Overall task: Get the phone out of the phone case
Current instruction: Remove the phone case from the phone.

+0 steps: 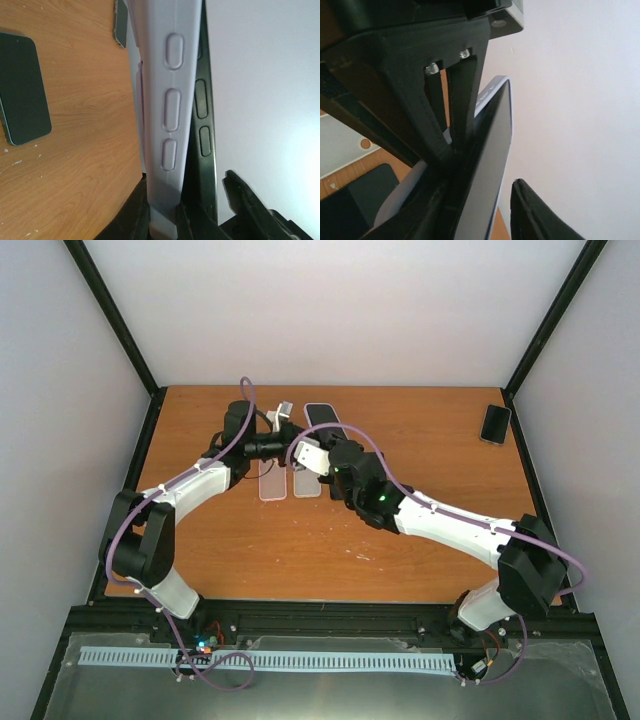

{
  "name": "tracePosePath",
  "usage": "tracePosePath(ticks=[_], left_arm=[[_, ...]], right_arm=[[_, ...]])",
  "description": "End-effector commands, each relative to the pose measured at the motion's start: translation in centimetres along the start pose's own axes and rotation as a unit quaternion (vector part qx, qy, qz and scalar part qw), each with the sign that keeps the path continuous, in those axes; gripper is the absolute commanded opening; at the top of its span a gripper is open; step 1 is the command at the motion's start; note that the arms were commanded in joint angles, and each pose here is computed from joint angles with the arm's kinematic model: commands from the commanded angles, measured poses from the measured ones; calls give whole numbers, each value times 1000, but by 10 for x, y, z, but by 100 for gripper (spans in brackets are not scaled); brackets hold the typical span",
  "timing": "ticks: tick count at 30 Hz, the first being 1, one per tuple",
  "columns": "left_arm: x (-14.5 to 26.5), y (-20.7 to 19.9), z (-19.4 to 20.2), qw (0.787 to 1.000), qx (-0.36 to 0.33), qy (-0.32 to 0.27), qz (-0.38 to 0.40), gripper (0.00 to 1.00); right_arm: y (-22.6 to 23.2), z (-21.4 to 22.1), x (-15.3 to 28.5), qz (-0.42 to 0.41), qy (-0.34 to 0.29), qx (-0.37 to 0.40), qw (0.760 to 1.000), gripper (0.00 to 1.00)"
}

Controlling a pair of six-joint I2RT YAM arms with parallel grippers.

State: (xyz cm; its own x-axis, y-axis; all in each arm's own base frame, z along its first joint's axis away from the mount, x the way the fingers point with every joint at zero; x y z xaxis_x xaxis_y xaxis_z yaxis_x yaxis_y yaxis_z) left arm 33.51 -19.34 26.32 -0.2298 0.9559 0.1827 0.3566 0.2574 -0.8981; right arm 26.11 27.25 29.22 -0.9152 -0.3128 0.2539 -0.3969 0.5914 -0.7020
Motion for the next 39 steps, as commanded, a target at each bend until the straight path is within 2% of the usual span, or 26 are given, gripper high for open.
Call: tracePosePath(ticks=[1,8,24,30,39], left_arm=[[7,-37,1,995,-60,32,71,1],[5,-30,0,997,-54,27,55,1],[5,-8,-8,998,-51,-17,-43,1],[6,2,-12,992,-65,-38,-103,1],[9,9,-15,985,-71,-57,-147,1]], right_arm=[[-20,9,-9,54,42,-4,998,29],[-37,-4,1,62,29,-23,997,3],[-75,-22,26,15,7,-116,993,3],[-83,-26,30,5,3,-133,991,3],[-95,-26,32,16,0,-145,989,3]])
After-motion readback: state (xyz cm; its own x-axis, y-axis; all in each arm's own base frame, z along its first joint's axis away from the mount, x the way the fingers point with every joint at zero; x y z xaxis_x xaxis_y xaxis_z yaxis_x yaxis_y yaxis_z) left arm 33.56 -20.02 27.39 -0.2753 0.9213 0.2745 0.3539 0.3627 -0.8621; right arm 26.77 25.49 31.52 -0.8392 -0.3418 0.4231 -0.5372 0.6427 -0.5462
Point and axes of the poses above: each gripper's point midway between its finger pads, its own x axis back along the fingers, its own y axis along the line the jaws close on, z = x × y, the point moved 10 cm from there along x, back along the fingers, and after that the axes turned 15 degrees about -x, right-handed, at the moved point
